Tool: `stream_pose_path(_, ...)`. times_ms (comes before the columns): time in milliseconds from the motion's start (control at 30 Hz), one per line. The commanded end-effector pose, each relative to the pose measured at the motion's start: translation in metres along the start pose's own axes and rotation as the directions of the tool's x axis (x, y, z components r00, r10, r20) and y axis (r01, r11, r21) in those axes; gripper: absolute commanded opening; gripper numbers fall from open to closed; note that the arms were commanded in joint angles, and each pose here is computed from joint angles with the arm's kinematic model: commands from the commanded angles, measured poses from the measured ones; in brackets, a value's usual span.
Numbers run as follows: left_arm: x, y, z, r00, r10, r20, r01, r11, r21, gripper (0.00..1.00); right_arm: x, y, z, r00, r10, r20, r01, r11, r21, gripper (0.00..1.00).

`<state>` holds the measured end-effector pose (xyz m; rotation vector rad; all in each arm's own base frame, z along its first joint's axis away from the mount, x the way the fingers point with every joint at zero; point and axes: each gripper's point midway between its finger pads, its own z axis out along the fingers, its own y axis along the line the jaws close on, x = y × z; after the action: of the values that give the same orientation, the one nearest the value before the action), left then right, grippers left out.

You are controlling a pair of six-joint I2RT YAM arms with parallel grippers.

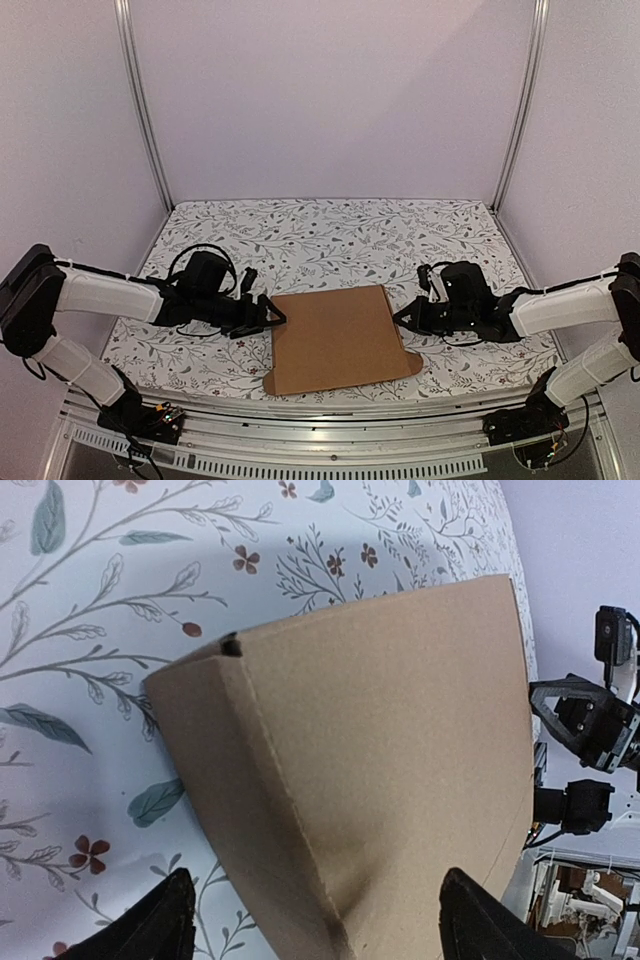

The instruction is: Fold the paper box

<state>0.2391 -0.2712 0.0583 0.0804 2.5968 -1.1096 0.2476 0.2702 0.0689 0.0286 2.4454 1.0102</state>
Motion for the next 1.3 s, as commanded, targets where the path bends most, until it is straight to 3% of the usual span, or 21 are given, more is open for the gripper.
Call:
stream_pose_path(0, 0.005, 0.0, -0.009, 1.0, 0.015, 0.0, -0.015, 1.0, -0.018, 0.85, 0.022, -0.026, 0.002, 0.998, 0.025, -0.065, -0.021, 0.998, 0.062, 0.0)
stream_pose_path(333, 0.017, 0.005, -0.012, 0.999, -0.033, -0.024, 0.033, 0.999, 0.017, 0.89, 0.024, -0.044, -0.003, 0.993, 0.1, -0.065, -0.098, 0.995, 0.026, 0.0)
stream_pose_path(867, 0.02, -0.016, 0.01, 0.985, -0.163, -0.058, 0.172, 0.951, 0.257, 0.9, 0.038, -0.065, 0.008, 0.981, 0.161, -0.104, -0.16, 0.987, 0.019, 0.0)
stream_pose_path(1267, 0.034, -0.002, 0.011, 0.977, -0.2, -0.075, 0.213, 0.948, 0.237, 0.92, 0.046, -0.08, 0.004, 0.979, 0.175, -0.107, -0.168, 0.983, 0.069, 0.0)
